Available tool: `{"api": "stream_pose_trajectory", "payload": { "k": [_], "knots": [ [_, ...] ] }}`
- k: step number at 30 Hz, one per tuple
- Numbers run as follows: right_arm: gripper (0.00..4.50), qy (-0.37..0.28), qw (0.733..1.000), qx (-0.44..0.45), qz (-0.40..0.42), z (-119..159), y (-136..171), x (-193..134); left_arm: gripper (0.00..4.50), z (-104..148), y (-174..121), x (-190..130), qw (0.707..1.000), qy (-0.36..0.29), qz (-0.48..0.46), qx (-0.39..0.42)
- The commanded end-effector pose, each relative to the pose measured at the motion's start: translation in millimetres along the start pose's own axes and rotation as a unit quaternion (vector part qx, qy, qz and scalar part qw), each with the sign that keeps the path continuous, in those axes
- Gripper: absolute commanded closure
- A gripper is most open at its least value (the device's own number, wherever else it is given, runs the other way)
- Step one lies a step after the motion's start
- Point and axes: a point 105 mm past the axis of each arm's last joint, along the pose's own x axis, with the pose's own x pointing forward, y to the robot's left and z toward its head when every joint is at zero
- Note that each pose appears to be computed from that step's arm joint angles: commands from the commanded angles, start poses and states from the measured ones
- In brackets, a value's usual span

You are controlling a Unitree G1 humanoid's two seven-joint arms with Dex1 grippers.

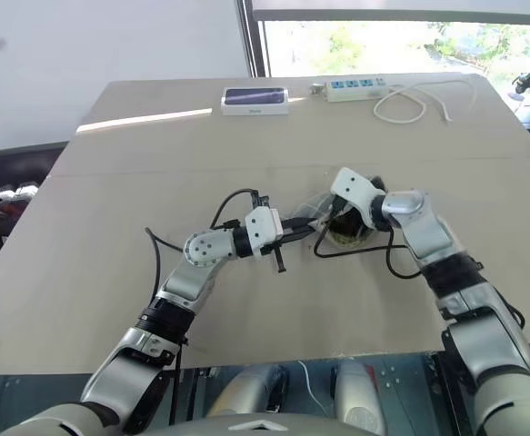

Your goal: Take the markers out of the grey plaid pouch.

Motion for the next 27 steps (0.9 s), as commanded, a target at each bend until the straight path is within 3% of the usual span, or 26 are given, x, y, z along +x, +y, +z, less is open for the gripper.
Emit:
{"api": "stream_pose_trajectory", "payload": {
  "k": [1,9,16,27],
  "knots": [
    [0.56,0.03,1.0,-0.001,0.008,-19,1,5,4.5,20,4,6,0.999,-0.036,0.0,0.022],
    [3.88,-0.004,0.999,-0.034,0.027,3,5,-4,4.5,14,4,0,0.999,-0.023,0.01,0.025],
    [4.23,-0.045,0.995,-0.06,0.069,34,29,-39,4.5,0,13,-7,0.998,0.013,0.031,0.056],
    [4.23,-0.074,0.991,-0.056,0.1,51,59,-70,4.5,-9,29,-9,0.994,0.03,0.068,0.083]
  ]
}}
